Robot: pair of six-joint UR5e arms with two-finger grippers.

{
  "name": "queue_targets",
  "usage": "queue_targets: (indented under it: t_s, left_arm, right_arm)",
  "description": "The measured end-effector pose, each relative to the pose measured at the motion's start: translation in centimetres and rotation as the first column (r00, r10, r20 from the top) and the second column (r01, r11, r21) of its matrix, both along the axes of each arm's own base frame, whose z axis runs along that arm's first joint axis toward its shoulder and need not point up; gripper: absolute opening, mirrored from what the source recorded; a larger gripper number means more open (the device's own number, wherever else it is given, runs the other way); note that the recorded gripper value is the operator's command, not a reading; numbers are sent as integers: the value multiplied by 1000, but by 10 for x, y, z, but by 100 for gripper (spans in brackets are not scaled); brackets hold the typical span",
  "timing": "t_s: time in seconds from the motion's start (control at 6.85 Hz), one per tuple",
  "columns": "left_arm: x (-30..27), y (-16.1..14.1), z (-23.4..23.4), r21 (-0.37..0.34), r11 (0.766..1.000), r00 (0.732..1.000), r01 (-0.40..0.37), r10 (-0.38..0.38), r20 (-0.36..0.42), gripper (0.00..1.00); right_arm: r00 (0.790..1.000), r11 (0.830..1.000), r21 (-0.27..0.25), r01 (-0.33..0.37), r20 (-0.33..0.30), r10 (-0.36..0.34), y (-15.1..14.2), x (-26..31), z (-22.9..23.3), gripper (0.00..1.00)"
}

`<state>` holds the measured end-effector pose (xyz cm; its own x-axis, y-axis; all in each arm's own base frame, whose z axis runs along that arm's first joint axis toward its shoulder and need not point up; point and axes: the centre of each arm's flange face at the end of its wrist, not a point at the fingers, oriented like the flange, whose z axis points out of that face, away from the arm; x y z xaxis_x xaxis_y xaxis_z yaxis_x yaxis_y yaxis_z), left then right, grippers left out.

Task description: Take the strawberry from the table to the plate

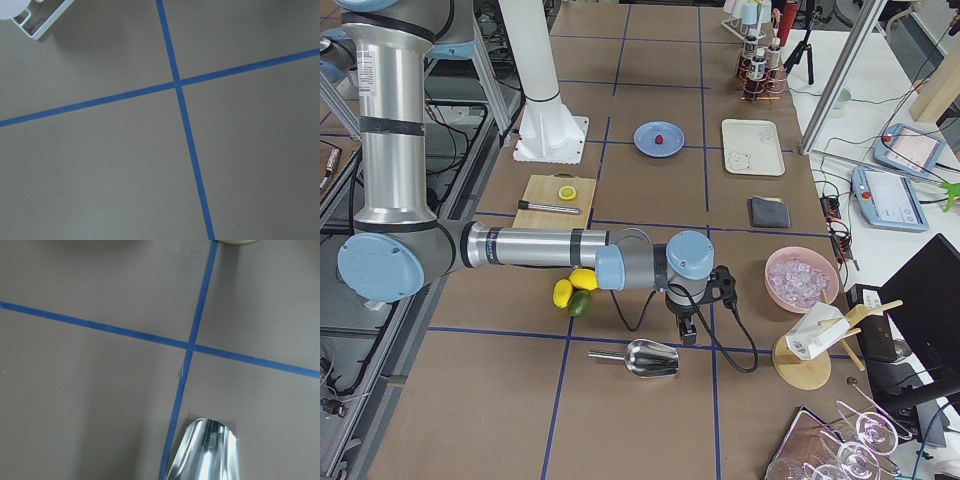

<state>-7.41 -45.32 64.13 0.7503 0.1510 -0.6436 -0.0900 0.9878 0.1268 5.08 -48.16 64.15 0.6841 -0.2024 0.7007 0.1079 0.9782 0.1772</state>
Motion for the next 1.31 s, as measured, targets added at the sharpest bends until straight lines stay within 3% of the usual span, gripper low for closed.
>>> queue_targets:
  t_s: [0.44, 1.31]
  left_arm:
    - [-13, 6, 4, -9, 1000, 1000, 30, -30, -1, 100]
    - [-14, 5, 4, -9, 999, 999, 33, -33, -2, 100]
  right_arm:
    - [998, 996, -70, -61, 12, 62, 3, 2, 3, 100]
    - [992, 992, -75, -105, 60, 110, 9, 22, 0, 100]
